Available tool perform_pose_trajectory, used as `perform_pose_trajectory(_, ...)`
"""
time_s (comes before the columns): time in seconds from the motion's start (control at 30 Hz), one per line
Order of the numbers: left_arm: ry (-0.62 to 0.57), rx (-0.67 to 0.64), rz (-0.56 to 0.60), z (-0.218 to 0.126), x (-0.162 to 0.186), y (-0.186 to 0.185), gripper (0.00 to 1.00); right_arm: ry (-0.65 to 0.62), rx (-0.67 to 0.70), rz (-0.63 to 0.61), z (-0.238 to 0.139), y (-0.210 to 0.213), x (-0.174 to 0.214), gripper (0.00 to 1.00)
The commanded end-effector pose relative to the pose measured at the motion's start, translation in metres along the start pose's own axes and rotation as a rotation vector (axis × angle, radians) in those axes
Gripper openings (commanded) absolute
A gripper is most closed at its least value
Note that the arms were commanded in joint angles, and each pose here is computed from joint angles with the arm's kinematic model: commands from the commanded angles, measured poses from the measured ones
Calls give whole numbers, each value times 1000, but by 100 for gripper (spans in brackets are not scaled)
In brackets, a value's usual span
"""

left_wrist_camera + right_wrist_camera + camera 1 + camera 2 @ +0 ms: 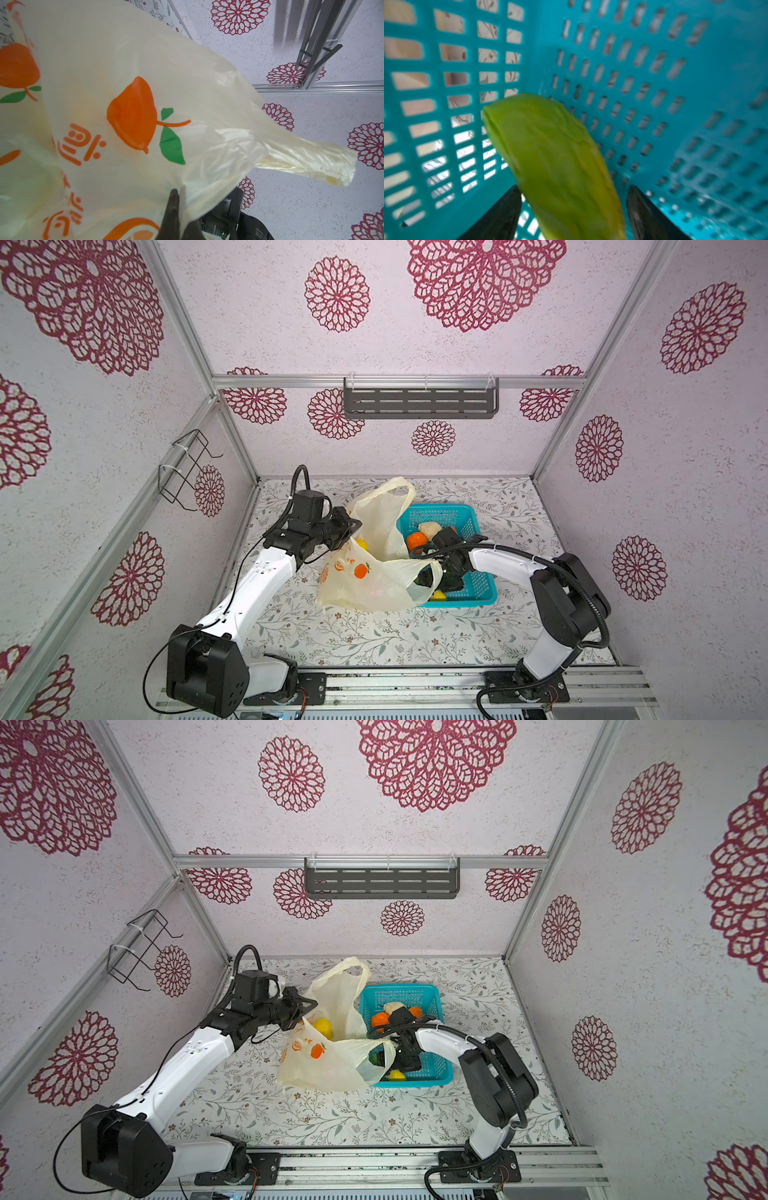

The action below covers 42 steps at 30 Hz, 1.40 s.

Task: Place the fruits into the plastic bag
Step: 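Carry the green papaya into the bag opening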

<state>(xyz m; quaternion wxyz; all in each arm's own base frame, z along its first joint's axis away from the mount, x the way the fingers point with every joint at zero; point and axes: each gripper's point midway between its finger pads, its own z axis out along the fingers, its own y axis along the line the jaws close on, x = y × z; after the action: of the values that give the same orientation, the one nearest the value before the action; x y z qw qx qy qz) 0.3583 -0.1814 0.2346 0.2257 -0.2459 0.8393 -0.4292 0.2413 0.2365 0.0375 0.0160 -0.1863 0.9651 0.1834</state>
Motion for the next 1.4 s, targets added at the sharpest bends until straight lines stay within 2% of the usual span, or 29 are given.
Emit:
perform_pose_trajectory(0.0,-9,4,8,0,0,0,0,-32,87,-20,-6,-9,-9,71)
perform_pose_trajectory(0.13,-12,2,8,-1,-1,0,0,-124,123,39,-22,-21,-28,45)
perform_pose_trajectory(0.23,-12,2,11,-1,-1,-1,0,-237,110,87,-47,-26,-46,38)
perform_pose_trajectory(0.37,-13,6,16,-2,-1,-3,0,-469,56,75,-105,-13,-73,33)
perform_pose_trajectory(0.5,-12,3,14,-1,-1,-1,0,-660,-84,-53,-168,32,-93,33)
perform_pose_trajectory(0.6,-9,5,15,-1,0,-2,0,-718,-228,-178,-196,75,-95,33)
perform_pose_trajectory(0.77,-15,10,22,-3,0,-4,0,-641,-427,-325,-189,133,-86,34)
perform_pose_trajectory(0.93,-18,7,19,-4,-1,-4,0,-497,-470,-448,-159,167,-81,35)
perform_pose_trajectory(1.1,-20,8,22,-5,0,-5,0,-444,-444,-421,-128,174,-99,37)
perform_pose_trajectory(1.27,-21,12,21,-5,1,-7,0,-418,-331,-335,-99,162,-128,37)
perform_pose_trajectory(1.37,-19,10,20,-5,2,-7,0,-414,-328,-340,-94,166,-136,43)
